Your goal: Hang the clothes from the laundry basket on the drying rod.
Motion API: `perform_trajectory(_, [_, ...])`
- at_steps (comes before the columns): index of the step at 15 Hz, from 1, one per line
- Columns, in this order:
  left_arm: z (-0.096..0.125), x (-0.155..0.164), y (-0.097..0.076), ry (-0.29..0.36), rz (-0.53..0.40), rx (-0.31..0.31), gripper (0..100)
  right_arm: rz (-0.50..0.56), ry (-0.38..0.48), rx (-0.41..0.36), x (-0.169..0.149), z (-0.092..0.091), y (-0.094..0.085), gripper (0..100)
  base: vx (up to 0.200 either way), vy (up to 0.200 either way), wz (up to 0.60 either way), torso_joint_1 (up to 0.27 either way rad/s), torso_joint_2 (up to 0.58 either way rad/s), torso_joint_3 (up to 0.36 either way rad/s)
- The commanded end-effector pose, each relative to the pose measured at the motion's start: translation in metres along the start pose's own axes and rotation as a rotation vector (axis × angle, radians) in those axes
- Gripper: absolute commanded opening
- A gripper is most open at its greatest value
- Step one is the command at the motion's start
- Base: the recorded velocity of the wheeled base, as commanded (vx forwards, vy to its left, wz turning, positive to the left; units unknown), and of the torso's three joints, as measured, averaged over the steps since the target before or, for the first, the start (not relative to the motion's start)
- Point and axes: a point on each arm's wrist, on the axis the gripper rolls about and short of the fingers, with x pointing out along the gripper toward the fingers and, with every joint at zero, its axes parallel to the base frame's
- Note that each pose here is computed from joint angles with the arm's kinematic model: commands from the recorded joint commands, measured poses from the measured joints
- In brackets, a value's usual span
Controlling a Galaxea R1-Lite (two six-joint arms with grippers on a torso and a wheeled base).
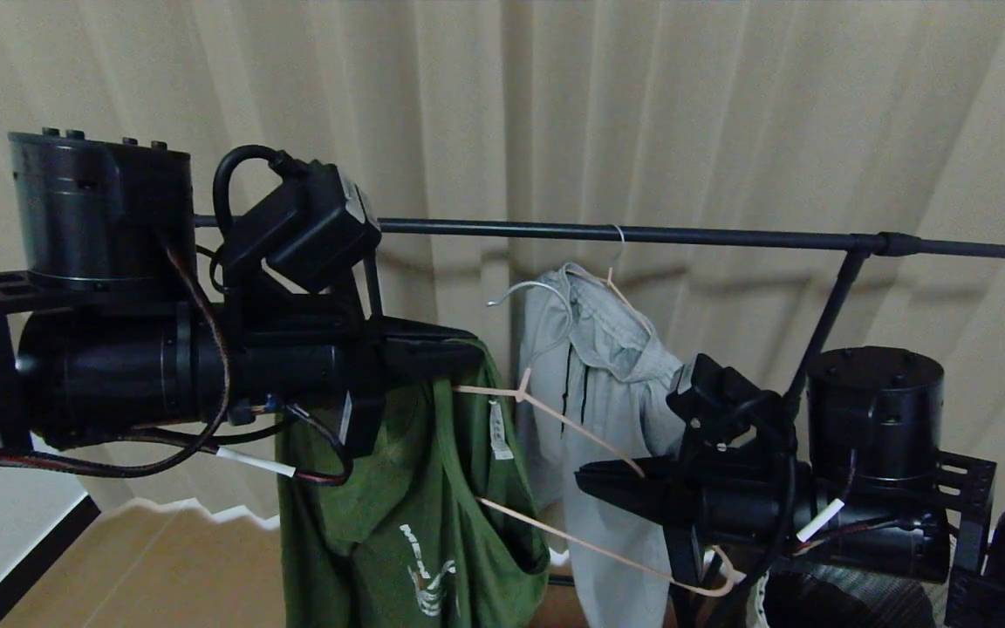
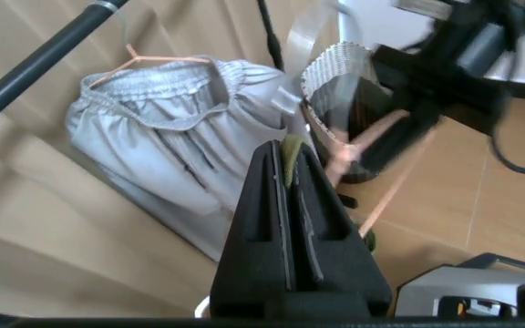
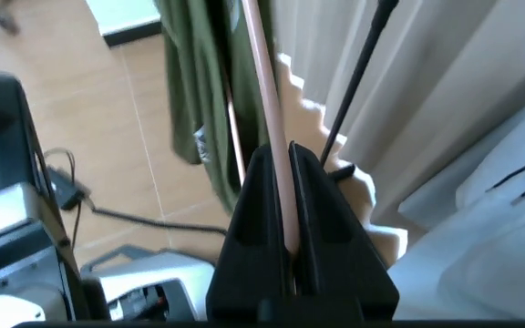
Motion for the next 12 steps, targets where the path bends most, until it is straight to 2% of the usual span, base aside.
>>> perform_trajectory(1, [0.002,-0.005,-0.004,-0.008,0.000,0.010,0,-0.004,-0.010,-0.002,0.000,0.003,-0.001,0,0.000,0.000,0.00,0.000,0.00,0.000])
perform_trajectory(4, [0.002,-0.007,-0.005,-0.007,-0.001,0.031,0,-0.003,-0.004,0.000,0.000,0.001,-0.001,0,0.000,0.000,0.00,0.000,0.00,0.000])
perform_trajectory(5, [0.002,-0.007,-0.005,-0.010,0.000,0.032,100,-0.003,-0.004,0.000,-0.001,0.001,-0.001,0,0.000,0.000,0.00,0.000,0.00,0.000])
perform_trajectory(9, [0.004,-0.010,-0.005,-0.018,0.005,0.039,100,-0.004,-0.015,-0.004,-0.003,0.004,0.000,0,0.000,0.000,0.00,0.000,0.00,0.000])
perform_trajectory(12, [0.008,-0.023,-0.008,-0.033,0.030,0.048,100,-0.034,-0.030,0.002,-0.009,0.006,-0.006,0,0.000,0.000,0.00,0.000,0.00,0.000])
